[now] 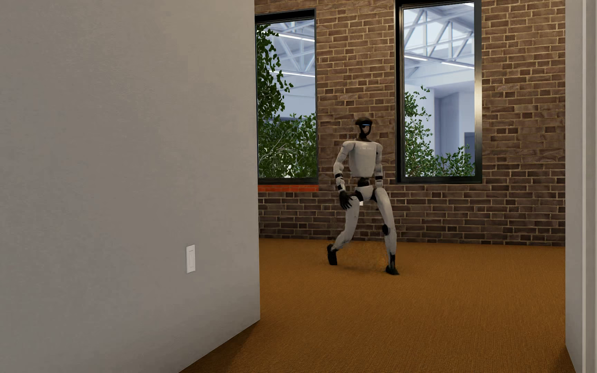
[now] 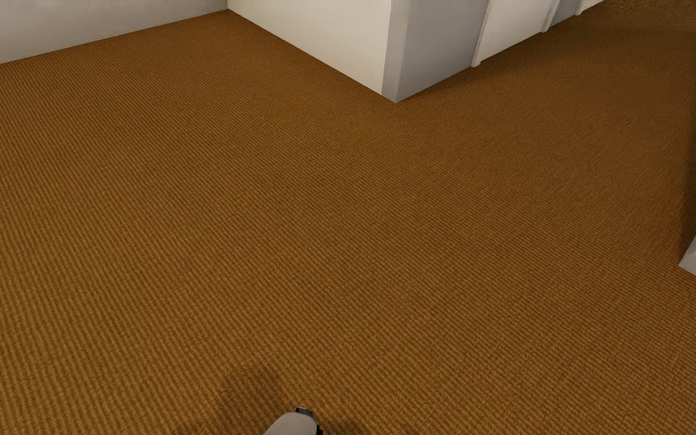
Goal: Avoid corner
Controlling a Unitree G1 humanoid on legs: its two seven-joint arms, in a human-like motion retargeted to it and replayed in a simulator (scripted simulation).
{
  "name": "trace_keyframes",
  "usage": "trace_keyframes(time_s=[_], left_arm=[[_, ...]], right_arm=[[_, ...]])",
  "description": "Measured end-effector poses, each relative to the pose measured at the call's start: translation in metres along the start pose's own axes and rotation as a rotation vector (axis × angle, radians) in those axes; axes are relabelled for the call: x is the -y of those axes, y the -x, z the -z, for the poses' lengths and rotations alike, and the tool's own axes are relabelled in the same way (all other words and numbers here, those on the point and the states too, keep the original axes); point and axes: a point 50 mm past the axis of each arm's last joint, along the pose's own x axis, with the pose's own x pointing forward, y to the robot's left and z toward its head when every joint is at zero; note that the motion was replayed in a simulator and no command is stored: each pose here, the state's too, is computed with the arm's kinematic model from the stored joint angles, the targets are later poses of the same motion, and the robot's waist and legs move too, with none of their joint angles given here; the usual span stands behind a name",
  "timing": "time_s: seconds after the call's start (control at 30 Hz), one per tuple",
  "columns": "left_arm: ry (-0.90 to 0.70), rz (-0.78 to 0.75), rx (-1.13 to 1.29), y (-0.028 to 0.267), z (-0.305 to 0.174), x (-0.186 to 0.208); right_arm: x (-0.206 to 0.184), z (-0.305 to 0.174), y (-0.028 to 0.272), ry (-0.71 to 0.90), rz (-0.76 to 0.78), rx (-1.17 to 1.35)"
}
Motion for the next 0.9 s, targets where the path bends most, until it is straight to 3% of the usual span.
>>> trace_keyframes(time_s=[0.1,0.4,0.5,0.6,0.73,0.9], left_arm=[[0.061,-0.084,-0.008,-0.003,-0.004,-0.027],[0.053,-0.335,0.482,0.026,-0.134,-0.122],[0.13,-0.323,0.421,0.019,-0.115,-0.113],[0.086,-0.224,0.173,-0.001,-0.059,-0.082],[0.043,-0.085,-0.035,0.001,0.007,-0.029],[0.087,-0.01,-0.075,0.006,0.024,0.007]], right_arm=[[-0.022,0.038,0.011,0.062,-0.082,-0.132],[-0.029,0.14,0.069,0.114,-0.138,-0.491],[-0.029,0.155,0.079,0.116,-0.141,-0.567],[-0.032,0.117,0.049,0.155,-0.16,-0.42],[-0.034,0.033,0.015,0.087,-0.128,-0.087],[-0.007,-0.053,0.008,0.097,-0.055,0.242]])
